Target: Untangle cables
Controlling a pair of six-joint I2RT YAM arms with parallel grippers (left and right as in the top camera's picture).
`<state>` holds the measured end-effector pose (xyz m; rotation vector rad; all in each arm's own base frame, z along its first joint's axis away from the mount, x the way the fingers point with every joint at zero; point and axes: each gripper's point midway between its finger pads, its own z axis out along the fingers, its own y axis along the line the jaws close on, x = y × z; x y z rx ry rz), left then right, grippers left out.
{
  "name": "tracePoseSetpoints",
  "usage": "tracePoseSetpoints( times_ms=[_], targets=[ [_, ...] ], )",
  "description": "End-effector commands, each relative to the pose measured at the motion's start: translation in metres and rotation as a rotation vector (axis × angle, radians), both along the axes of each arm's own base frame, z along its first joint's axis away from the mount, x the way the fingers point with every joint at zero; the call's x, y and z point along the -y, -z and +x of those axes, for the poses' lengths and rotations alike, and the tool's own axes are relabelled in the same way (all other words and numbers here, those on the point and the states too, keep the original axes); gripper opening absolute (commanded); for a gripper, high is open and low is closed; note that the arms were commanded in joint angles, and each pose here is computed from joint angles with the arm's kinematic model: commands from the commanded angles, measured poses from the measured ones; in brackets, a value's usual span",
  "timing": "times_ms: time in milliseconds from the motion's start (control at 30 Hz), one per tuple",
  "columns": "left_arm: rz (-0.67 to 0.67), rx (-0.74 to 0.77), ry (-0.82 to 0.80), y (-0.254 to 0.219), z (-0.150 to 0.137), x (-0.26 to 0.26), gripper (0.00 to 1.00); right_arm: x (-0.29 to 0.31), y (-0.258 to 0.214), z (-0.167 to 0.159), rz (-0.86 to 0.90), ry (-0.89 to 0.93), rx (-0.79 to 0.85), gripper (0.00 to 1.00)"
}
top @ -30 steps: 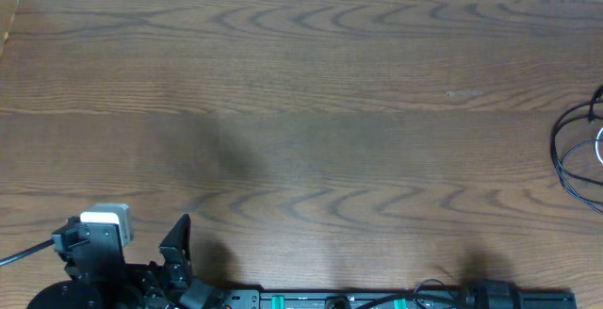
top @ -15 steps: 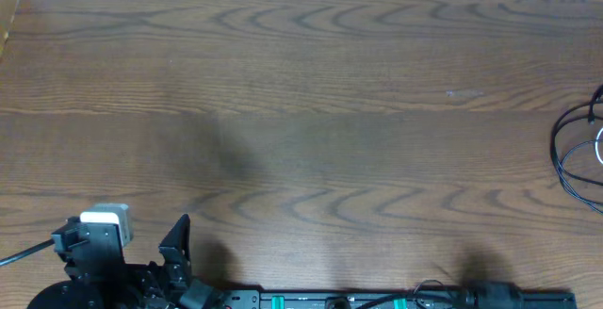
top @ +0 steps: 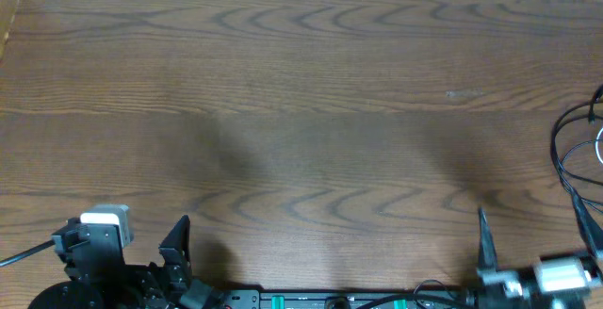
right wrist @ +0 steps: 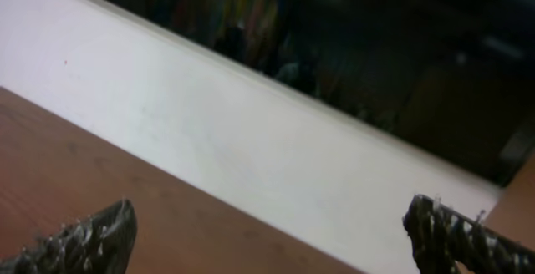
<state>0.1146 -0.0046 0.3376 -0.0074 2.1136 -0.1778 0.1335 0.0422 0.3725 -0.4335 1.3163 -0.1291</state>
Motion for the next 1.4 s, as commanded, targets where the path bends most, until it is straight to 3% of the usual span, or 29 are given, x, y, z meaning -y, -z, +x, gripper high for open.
tracePoseSetpoints(
  times_ms=[0,367,600,867,1367],
  targets=[
    [-0.010,0.008,-0.014,-0.001,-0.001,-0.002,0.96,0.006,0.020,0.029,0.102,0.008,-0.003,0.99],
    [-0.010,0.008,-0.014,-0.001,-0.001,-0.002,0.96,0.040,0.117,0.098,0.291,0.150,-0.045,0.99],
    [-0.010,0.007,-0.014,-0.001,-0.001,-0.002,0.96,0.047,0.165,0.109,0.314,0.198,-0.149,0.99],
    [-0.003,-0.004,-0.014,0.002,-0.002,-0.003,0.96,0.055,0.222,0.106,0.354,0.278,-0.375,0.99],
    [0.006,-0.022,-0.014,0.006,-0.005,-0.004,0.96,0.055,0.223,0.107,0.388,0.281,-0.385,0.99]
  ],
)
